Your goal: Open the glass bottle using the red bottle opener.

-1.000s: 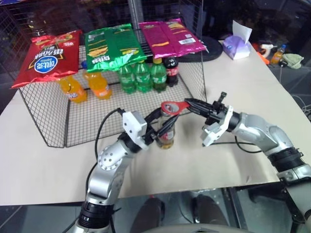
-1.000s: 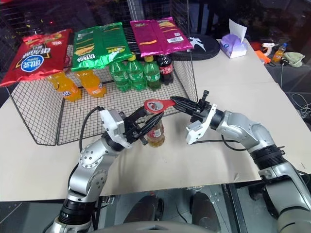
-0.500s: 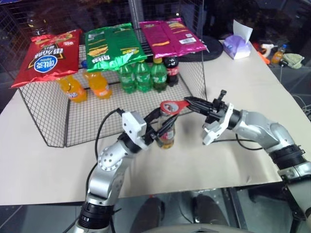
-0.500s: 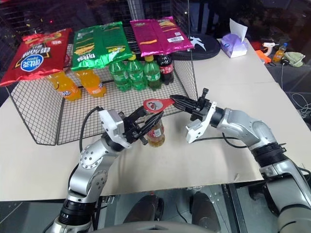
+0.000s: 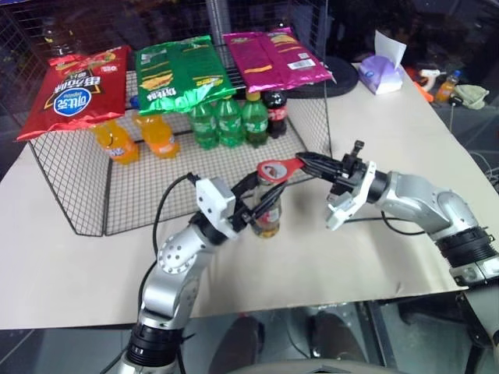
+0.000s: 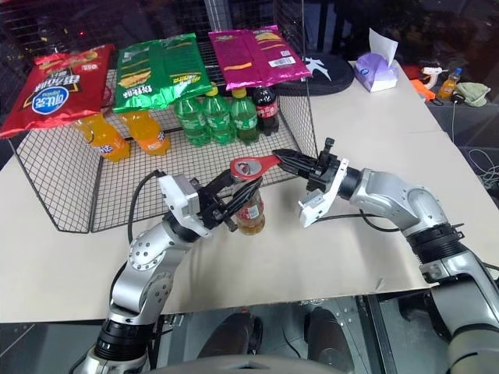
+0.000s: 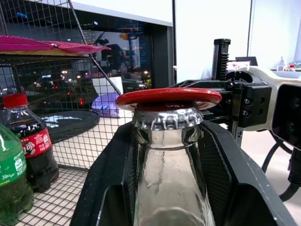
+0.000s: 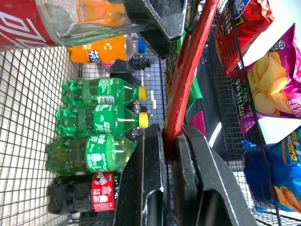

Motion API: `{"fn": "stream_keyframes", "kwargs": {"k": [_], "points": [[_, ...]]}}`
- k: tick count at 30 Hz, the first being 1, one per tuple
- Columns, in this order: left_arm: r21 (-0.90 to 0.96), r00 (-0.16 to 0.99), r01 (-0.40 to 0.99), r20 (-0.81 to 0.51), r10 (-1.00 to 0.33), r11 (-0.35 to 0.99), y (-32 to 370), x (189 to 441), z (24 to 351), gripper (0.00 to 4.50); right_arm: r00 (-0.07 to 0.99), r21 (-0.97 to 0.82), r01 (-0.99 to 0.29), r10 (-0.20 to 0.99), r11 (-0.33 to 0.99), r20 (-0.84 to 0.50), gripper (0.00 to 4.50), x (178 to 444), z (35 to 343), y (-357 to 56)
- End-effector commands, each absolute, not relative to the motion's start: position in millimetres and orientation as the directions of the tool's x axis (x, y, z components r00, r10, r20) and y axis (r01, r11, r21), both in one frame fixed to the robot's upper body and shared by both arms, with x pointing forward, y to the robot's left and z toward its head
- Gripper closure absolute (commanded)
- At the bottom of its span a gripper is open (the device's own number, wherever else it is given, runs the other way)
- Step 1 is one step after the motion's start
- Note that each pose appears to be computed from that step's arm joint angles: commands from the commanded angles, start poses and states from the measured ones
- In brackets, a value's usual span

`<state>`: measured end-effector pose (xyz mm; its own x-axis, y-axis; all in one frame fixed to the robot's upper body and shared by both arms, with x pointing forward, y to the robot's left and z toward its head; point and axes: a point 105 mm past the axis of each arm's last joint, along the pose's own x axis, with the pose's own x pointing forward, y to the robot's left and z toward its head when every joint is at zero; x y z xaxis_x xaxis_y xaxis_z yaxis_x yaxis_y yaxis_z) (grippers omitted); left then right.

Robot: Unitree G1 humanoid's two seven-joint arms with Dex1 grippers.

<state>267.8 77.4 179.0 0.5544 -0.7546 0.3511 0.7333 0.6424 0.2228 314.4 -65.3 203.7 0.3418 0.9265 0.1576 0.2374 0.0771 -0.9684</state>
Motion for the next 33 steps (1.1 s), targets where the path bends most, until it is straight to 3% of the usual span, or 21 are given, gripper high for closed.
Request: {"fn": "stream_keyframes", "kwargs": {"k": [1,19,33], "points": [[0.217,0.557,0.75,0.301,-0.774,0.624,75.5,265.6,166.8,3.04,0.389,-0.907,0.397,0.869,0.141,0.305,4.5,325.9,256.4,-87.3],[0.213,0.556,0.754,0.297,-0.777,0.621,75.4,264.8,164.9,3.04,0.367,-0.857,0.501,0.868,0.12,0.336,4.5,323.9,269.6,-91.4],[0.207,0.562,0.753,0.292,-0.774,0.624,76.4,263.5,162.8,3.04,0.364,-0.846,0.511,0.852,0.154,0.376,4.5,324.2,277.4,-91.6]]}}
